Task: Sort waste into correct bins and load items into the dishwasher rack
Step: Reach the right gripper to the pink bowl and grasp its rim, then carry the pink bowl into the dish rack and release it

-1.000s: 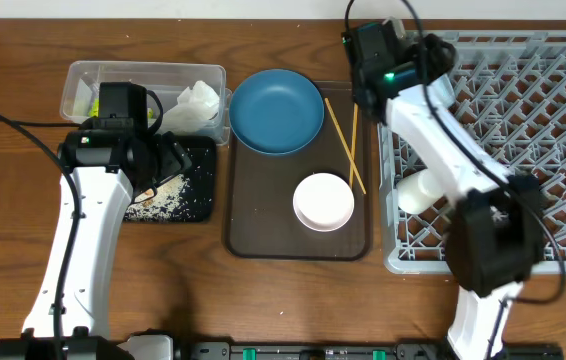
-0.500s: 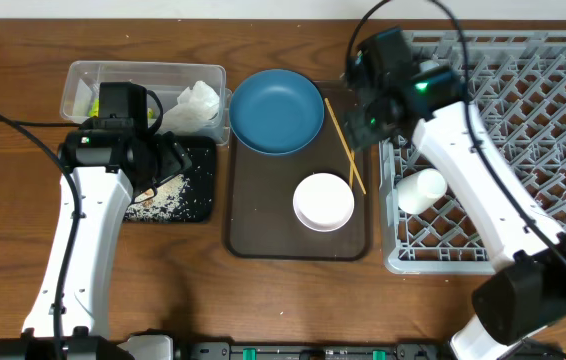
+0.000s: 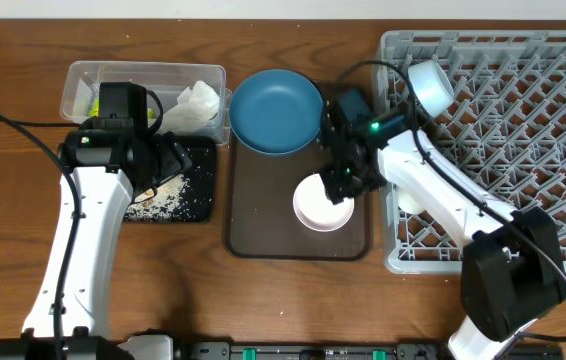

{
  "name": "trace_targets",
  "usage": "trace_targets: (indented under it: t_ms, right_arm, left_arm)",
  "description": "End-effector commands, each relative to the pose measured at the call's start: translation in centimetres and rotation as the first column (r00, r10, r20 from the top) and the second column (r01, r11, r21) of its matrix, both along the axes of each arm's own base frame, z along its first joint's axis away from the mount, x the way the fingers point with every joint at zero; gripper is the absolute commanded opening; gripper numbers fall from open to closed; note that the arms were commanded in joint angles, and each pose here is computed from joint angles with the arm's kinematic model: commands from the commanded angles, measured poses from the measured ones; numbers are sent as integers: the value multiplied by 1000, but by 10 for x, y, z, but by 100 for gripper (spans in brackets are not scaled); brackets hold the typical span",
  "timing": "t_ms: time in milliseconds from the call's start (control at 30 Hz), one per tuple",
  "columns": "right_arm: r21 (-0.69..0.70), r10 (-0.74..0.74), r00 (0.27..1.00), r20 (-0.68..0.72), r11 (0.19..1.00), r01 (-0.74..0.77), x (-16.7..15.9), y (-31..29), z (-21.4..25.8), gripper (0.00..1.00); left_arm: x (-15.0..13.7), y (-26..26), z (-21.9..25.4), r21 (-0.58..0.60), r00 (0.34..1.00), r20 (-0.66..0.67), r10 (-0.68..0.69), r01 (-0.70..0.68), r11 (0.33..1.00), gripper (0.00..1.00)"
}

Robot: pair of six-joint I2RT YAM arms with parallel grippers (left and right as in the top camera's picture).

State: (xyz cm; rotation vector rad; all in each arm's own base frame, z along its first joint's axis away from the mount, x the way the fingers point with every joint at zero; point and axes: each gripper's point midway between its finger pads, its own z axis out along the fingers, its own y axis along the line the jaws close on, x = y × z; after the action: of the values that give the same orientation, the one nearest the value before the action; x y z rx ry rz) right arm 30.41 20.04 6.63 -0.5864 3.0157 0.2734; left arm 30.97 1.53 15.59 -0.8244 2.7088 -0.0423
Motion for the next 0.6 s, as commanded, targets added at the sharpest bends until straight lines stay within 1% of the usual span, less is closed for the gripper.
trace_targets:
  t_ms: [0, 33, 167, 267, 333, 567]
  right_arm:
    - [1, -22, 999, -26, 1000, 23, -7, -2, -11, 52]
    - [0, -22, 999, -26, 1000, 22, -7, -2, -14, 52]
    - [-17, -25, 1000, -16, 1000, 24, -9, -7, -25, 46]
    - [-42, -30, 999, -11, 999, 30, -9, -13, -30, 40]
    - [-65, -36, 999, -4, 997, 36, -10, -17, -33, 39]
    - [-62, -51, 999, 11, 997, 52, -5, -16, -31, 46]
  left_arm:
    - [2, 3, 9, 14, 1000, 23, 2, -2, 1000, 90]
    - [2, 3, 9, 14, 1000, 23, 2, -2, 1000, 90]
    - [2, 3, 9, 14, 1000, 23, 2, -2, 1000, 90]
    - [2, 3, 9, 14, 1000, 23, 2, -2, 1000, 90]
    - [2, 3, 9, 14, 1000, 23, 2, -2, 1000, 90]
    - [2, 3, 9, 14, 1000, 23, 2, -2, 1000, 90]
